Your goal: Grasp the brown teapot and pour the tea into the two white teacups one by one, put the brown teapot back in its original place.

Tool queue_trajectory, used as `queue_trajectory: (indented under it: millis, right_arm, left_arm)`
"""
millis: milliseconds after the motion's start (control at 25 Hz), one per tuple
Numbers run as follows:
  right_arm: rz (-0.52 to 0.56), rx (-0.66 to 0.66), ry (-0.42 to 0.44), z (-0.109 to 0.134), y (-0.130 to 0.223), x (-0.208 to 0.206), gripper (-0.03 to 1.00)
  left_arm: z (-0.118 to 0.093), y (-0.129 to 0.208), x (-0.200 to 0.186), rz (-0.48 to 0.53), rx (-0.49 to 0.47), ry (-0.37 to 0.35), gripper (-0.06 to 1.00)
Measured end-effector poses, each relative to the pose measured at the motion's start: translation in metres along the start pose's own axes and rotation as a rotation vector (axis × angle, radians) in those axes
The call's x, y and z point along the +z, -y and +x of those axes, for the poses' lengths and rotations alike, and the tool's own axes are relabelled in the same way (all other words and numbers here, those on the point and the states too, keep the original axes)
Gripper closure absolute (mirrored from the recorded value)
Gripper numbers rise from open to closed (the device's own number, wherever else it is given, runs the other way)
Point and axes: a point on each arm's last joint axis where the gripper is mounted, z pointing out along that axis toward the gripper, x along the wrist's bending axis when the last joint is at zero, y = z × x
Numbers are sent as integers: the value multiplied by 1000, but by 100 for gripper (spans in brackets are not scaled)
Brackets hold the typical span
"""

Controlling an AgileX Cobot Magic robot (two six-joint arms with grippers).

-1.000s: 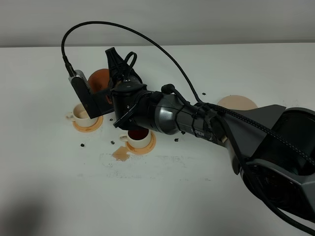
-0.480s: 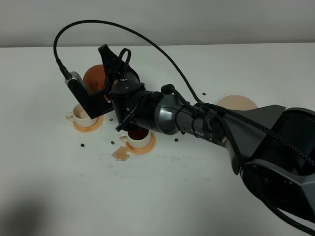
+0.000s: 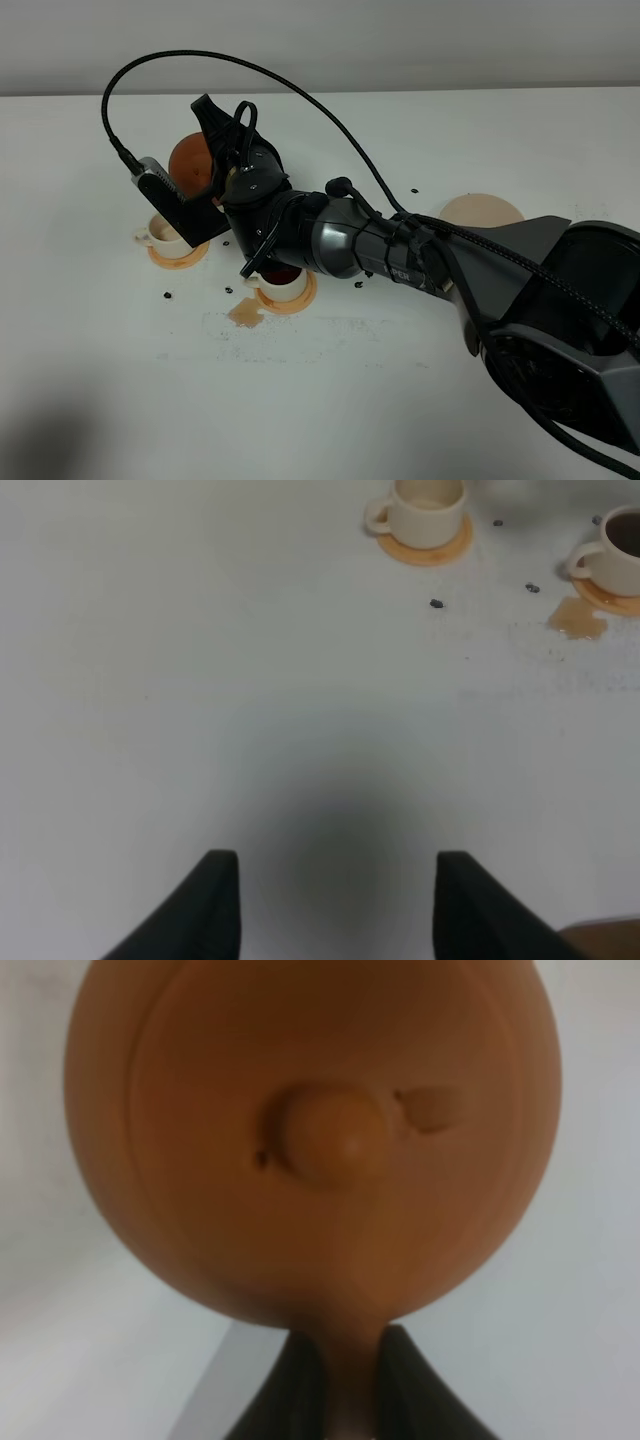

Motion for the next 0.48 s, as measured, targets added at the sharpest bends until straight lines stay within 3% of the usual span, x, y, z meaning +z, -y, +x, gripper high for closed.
queue_trajectory:
  millis: [480]
  right_arm:
    - [13, -98, 35, 2, -8, 2, 85]
  left_arm:
    - [0, 0, 0, 0, 0, 0, 48]
